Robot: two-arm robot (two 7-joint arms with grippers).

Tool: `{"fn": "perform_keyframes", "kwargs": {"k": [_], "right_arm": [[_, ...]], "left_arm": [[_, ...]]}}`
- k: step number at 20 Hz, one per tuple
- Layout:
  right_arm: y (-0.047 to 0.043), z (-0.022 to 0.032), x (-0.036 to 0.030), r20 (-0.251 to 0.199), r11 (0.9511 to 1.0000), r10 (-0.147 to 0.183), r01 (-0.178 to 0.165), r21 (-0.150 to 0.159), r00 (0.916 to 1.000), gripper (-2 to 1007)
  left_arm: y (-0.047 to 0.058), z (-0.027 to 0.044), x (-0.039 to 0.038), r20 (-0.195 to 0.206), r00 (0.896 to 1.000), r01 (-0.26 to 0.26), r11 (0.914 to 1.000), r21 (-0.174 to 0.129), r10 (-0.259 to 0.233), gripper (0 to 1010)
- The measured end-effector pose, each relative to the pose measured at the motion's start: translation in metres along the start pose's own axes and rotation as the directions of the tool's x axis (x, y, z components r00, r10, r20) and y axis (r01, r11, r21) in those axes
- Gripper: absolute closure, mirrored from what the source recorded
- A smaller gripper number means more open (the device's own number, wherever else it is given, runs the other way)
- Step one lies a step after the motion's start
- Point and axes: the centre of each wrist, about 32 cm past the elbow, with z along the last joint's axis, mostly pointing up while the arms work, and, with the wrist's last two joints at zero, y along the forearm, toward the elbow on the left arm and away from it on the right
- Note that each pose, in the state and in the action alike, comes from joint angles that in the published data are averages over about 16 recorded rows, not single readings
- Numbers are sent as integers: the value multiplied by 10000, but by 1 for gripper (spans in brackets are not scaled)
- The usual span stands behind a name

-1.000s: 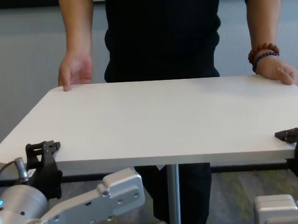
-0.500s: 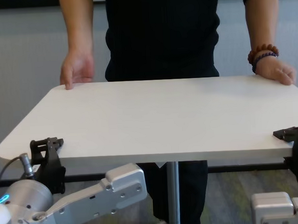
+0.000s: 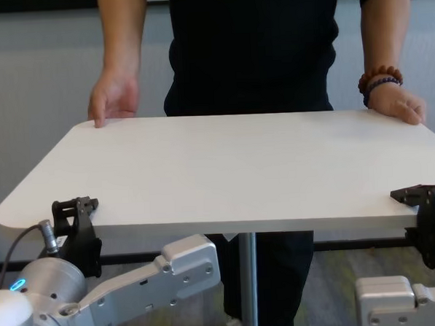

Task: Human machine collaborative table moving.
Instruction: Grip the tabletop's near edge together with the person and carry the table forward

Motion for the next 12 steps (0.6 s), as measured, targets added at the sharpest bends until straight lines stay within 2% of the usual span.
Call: {"fn": "perform_keyframes", "kwargs": {"k": [12], "right_arm": [[137, -18, 0, 31, 10000, -80, 80, -22, 10000, 794]], "left_arm": [[-115, 4, -30, 27, 10000, 1, 9999, 131, -1, 757]]}}
